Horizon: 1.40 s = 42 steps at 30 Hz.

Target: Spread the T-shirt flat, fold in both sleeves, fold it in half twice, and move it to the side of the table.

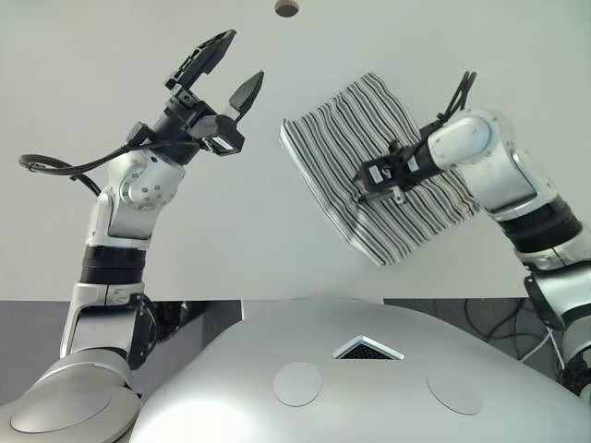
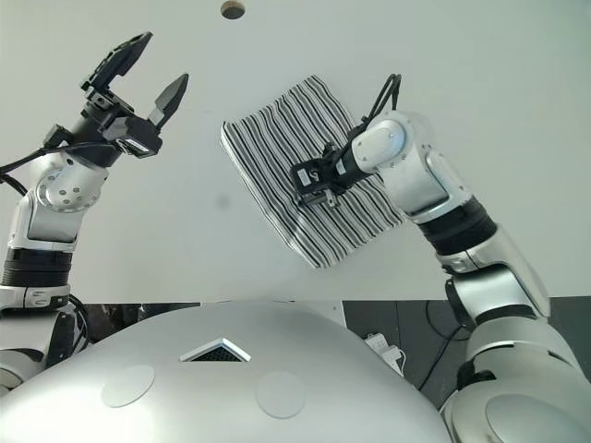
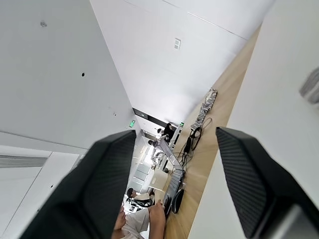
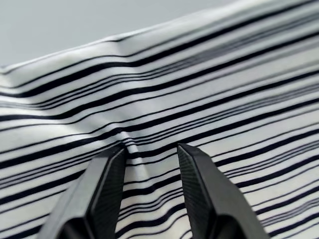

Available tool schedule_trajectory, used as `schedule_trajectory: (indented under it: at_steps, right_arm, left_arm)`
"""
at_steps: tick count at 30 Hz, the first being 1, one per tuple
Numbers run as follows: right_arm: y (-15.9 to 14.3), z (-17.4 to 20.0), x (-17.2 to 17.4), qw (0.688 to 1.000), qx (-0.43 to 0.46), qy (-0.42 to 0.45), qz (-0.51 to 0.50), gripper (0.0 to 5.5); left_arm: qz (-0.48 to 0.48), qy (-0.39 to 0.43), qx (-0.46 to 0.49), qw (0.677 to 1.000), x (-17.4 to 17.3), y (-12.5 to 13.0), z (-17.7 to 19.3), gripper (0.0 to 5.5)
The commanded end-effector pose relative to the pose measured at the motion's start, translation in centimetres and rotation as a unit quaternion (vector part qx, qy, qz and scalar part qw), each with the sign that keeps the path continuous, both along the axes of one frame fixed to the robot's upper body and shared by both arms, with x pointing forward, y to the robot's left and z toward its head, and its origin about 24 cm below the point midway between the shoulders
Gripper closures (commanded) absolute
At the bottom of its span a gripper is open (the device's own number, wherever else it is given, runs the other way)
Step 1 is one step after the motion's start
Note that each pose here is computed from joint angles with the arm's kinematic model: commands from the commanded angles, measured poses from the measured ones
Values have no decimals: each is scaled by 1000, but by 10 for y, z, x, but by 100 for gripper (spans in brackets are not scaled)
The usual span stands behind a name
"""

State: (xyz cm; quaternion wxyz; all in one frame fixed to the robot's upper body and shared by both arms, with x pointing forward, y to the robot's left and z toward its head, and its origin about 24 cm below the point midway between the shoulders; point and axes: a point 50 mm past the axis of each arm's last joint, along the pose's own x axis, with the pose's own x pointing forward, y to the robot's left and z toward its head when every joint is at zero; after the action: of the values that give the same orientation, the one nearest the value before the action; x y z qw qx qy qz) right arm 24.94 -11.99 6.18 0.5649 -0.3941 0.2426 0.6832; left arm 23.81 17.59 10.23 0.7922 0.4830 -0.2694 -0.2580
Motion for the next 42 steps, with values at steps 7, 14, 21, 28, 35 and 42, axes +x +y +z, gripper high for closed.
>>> schedule_trajectory:
  at_steps: [7, 14, 21, 28, 35, 42]
  right_arm:
    - [57, -19, 31, 983, 103, 16, -150, 362]
    - [83, -18, 31, 959, 147, 49, -238, 362]
    - [5, 29, 12, 941, 205, -63, -262, 362]
    - [-115, 69, -87, 933, 144, -209, -254, 333]
    - [-135, 45, -155, 977, 23, -119, -176, 253]
    - [-113, 24, -149, 985, -6, -148, -93, 253]
  left_arm:
    - [-8, 0, 43, 999, 2, 1, 1, 253]
    - [-59, 8, 117, 991, -10, -5, -15, 253]
    - [-113, 13, 197, 974, -44, 26, -21, 253]
    - [-176, 39, 273, 945, -96, 49, -23, 235]
    - [-205, 111, 292, 927, -113, 48, -50, 146]
    - [-197, 136, 311, 920, -94, 41, -82, 146]
